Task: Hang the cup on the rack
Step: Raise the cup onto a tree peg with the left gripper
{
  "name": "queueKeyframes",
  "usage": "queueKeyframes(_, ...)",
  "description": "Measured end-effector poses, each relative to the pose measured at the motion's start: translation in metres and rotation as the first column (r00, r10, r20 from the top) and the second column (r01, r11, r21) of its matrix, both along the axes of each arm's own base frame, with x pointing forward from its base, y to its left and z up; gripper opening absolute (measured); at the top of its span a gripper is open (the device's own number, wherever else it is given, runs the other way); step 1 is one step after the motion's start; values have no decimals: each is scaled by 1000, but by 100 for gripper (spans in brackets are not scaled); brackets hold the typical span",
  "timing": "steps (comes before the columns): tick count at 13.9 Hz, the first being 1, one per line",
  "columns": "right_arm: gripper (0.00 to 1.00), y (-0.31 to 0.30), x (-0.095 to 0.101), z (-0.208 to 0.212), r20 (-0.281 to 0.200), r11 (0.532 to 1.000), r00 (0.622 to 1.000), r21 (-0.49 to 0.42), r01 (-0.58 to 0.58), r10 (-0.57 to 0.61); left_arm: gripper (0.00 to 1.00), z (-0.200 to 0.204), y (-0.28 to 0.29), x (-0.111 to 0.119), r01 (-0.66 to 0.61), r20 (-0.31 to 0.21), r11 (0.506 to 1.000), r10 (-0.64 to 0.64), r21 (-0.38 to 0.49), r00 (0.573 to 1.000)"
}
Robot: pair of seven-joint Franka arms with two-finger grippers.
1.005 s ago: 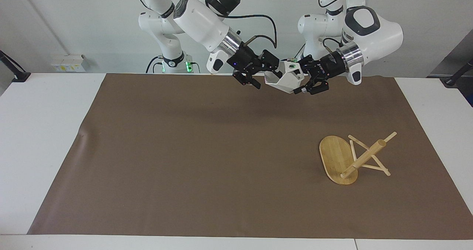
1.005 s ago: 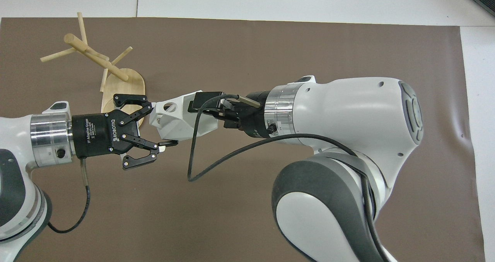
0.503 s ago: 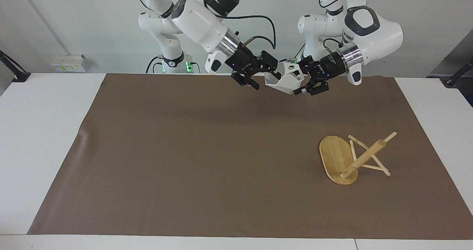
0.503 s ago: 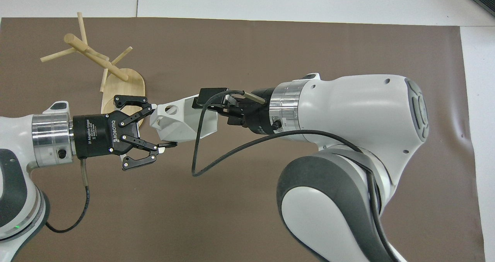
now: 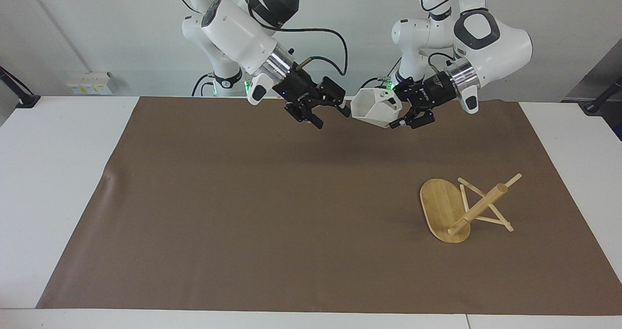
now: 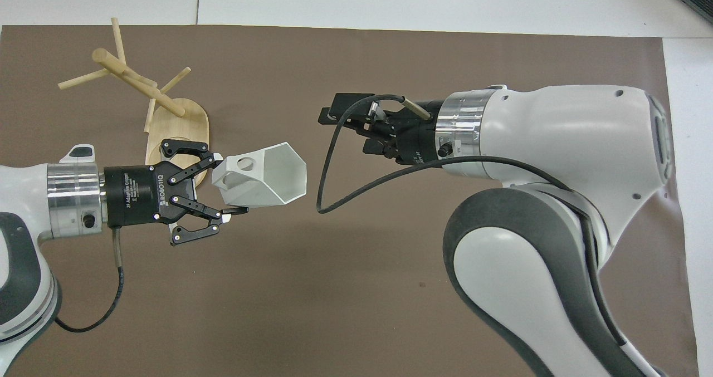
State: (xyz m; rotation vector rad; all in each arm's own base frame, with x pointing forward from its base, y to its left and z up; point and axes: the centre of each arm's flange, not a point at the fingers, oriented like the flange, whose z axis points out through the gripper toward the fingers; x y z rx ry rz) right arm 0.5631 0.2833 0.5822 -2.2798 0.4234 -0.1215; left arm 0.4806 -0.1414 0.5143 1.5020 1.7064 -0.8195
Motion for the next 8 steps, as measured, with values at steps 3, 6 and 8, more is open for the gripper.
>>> queueKeyframes(3, 100, -23, 9, 4, 10, 999, 999, -5, 42, -42, 70, -7, 8, 3, -65, -62, 997, 68, 50, 996)
queueKeyframes(6, 100, -54, 22, 1, 58, 994, 997, -93, 63, -58, 70, -19, 20, 6, -154, -104, 976, 171, 151, 980)
queueKeyframes(8, 100, -76, 28, -2, 118, 974, 993, -224, 36, -9, 70, -31, 30, 10, -259, -122, 949, 282, 177, 952)
